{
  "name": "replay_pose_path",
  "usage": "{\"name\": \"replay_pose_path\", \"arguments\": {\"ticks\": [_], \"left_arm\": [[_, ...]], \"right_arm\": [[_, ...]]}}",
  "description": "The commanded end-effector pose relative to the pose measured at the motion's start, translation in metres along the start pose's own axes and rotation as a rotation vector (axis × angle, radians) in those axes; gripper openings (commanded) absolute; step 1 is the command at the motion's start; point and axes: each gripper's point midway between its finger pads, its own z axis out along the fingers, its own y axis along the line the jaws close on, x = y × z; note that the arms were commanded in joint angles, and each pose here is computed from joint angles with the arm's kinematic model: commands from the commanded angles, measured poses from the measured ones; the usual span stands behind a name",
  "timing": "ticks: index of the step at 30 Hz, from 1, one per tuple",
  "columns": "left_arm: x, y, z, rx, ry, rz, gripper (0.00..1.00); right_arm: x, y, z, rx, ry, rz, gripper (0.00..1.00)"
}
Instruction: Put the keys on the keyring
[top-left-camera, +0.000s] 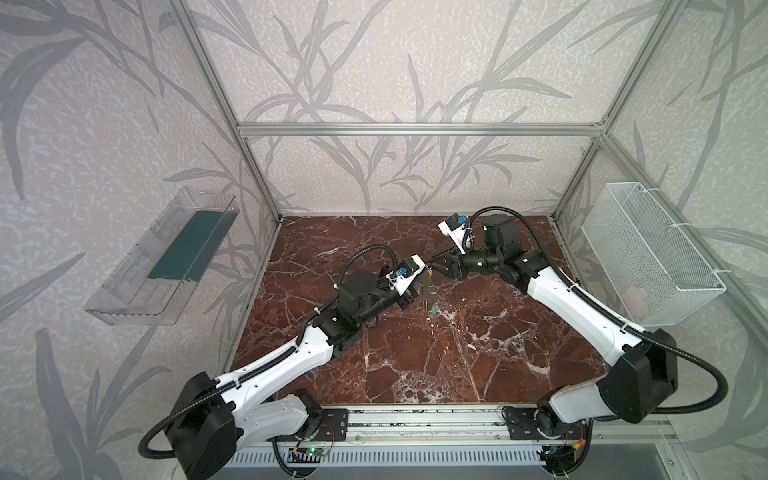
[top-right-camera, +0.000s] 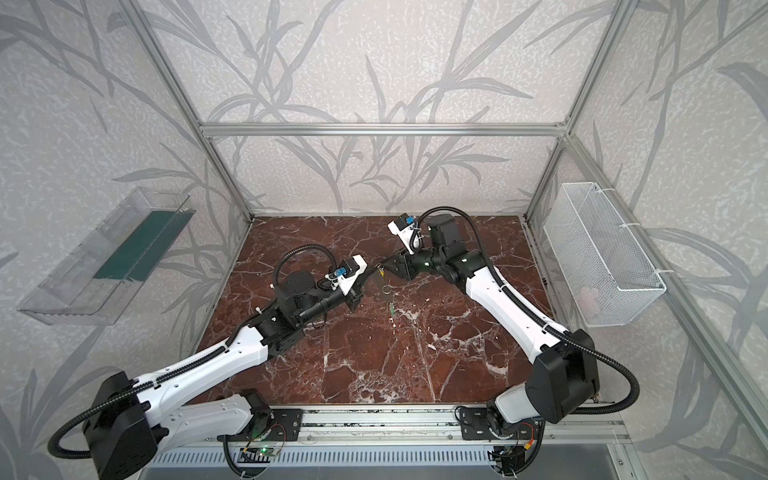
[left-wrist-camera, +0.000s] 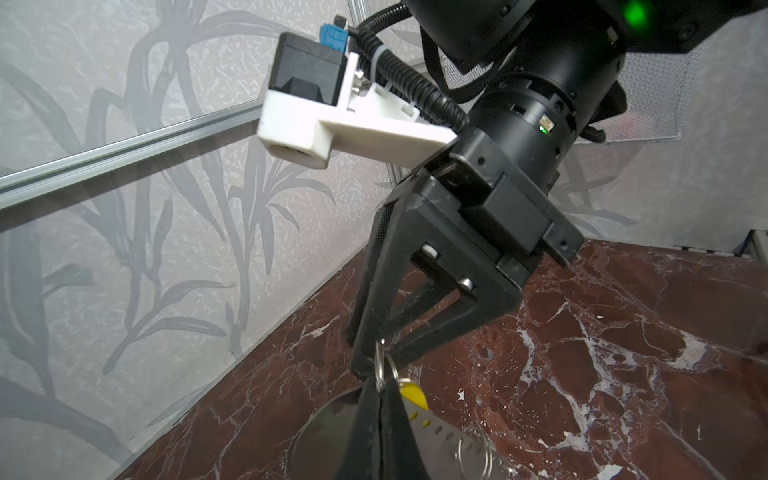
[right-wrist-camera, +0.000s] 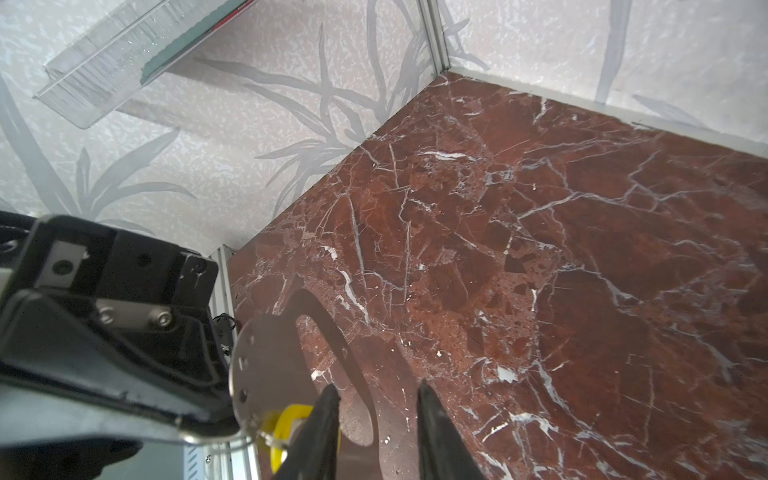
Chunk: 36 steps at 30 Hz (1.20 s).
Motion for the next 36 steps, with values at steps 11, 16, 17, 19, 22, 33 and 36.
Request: {"name": "replay_pose_path", "arguments": {"ticks": [11,16,17,19,22,33,36], "left_arm": [[-0.038,-0.005,-0.006,0.303,-0.085,-0.148,0.00],[-0.042,-0.005,-0.007,0.388,-0.109,-0.184,0.00],[-0.045,-0.004,-0.008,0.401,-0.118,-0.190,0.00],[-0.047,-0.004,-0.009,0.425,-0.130,-0.202,0.00],[-0.049,-0.004,-0.012,0.449,-0.149,-0.207,0.00],[-0.056,0.003,-0.016,0.492,-0.216,-0.247,0.00],[-0.056,0.003,-0.016,0.495,-0.222,-0.251,0.00]], "right_arm": [[-0.029,0.036,-0.050,0.013,-0.263,-0.352,0.35],[-0.027,0.057,-0.046,-0.120,-0.330,-0.491,0.34],[-0.027,0.056,-0.044,-0.123,-0.333,-0.499,0.34],[-0.026,0.054,-0.040,-0.139,-0.332,-0.507,0.34],[-0.024,0.057,-0.036,-0.184,-0.337,-0.520,0.34],[-0.017,0.068,-0.035,-0.277,-0.343,-0.529,0.25],[-0.018,0.071,-0.036,-0.298,-0.351,-0.529,0.15]]}}
